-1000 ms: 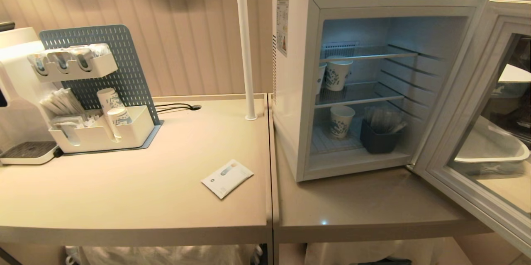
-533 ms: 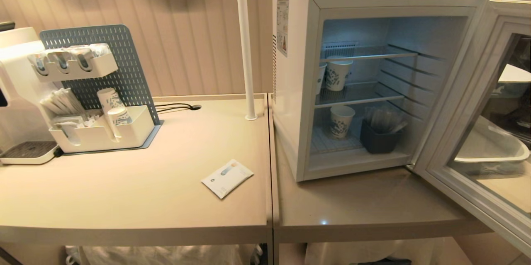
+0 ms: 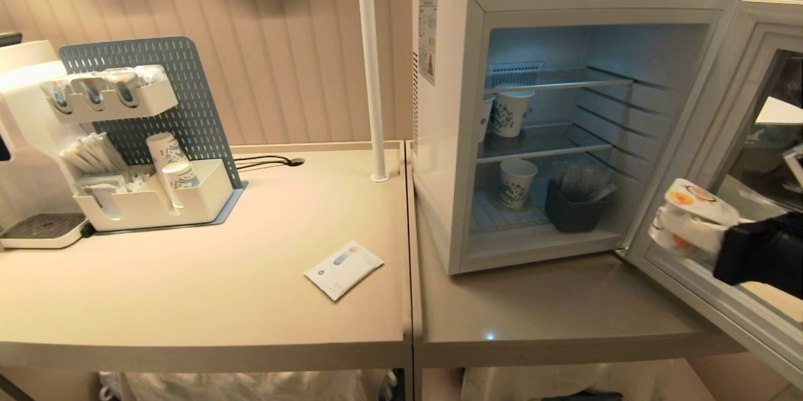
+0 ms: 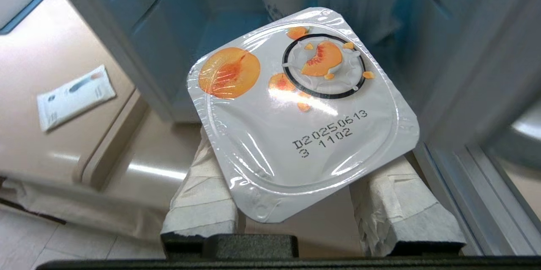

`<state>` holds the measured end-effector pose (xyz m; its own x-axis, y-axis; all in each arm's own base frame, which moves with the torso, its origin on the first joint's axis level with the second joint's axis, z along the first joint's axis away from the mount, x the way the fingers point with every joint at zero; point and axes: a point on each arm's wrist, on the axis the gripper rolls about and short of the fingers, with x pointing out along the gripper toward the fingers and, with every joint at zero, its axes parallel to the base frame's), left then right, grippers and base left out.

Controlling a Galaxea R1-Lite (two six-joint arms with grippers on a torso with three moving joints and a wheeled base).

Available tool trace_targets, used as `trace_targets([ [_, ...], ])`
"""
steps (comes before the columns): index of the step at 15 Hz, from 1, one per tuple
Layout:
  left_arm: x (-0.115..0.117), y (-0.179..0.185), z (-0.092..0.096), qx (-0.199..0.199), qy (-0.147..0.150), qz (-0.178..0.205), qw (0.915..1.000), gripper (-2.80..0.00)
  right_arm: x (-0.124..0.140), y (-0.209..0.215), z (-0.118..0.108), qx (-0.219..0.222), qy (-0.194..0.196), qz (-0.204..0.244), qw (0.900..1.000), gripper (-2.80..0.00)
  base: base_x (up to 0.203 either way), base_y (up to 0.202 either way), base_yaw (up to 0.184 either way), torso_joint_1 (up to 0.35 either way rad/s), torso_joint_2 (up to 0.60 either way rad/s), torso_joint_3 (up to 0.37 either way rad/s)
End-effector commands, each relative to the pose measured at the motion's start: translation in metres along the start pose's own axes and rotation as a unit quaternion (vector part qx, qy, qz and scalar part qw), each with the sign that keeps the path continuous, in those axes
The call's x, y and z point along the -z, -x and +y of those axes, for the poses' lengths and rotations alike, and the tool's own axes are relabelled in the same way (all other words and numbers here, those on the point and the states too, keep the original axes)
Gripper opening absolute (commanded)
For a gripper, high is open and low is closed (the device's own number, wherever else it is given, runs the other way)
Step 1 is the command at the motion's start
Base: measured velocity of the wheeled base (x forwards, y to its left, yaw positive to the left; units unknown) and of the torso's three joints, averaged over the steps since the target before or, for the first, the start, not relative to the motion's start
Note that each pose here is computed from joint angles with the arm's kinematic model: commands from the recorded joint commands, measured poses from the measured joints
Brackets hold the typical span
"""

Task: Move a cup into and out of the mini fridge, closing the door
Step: Put the yoghurt in the freezer

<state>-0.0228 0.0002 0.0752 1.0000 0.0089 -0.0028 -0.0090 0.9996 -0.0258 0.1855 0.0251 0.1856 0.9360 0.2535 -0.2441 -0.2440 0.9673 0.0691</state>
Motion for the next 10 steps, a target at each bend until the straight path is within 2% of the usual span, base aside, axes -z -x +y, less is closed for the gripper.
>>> trace_targets([
  [1, 0.0, 0.0, 0.0, 0.0, 0.0, 0.002, 1.0, -2.8, 0.015, -0.056, 0.006, -0.017, 0.0, 0.033, 0.999, -2.8, 0.0, 0.0, 0.0, 0.0, 0.0, 0.0],
  [4, 0.0, 0.0, 0.0, 0.0, 0.0, 0.002, 1.0, -2.8, 0.013, -0.081, 0.012, -0.008, 0.003, 0.019, 1.0, -2.8, 0.0, 0.0, 0.0, 0.0, 0.0, 0.0],
  [5, 0.0, 0.0, 0.0, 0.0, 0.0, 0.002, 1.0, -2.8, 0.015, -0.084, 0.019, -0.019, 0.005, 0.022, 1.0, -2.8, 0.0, 0.0, 0.0, 0.0, 0.0, 0.0],
  [10, 0.0, 0.0, 0.0, 0.0, 0.001, 0.002, 1.0, -2.8, 0.039, -0.118, 0.042, -0.05, 0.003, 0.068, 0.996, -2.8, 0.0, 0.0, 0.0, 0.0, 0.0, 0.0],
])
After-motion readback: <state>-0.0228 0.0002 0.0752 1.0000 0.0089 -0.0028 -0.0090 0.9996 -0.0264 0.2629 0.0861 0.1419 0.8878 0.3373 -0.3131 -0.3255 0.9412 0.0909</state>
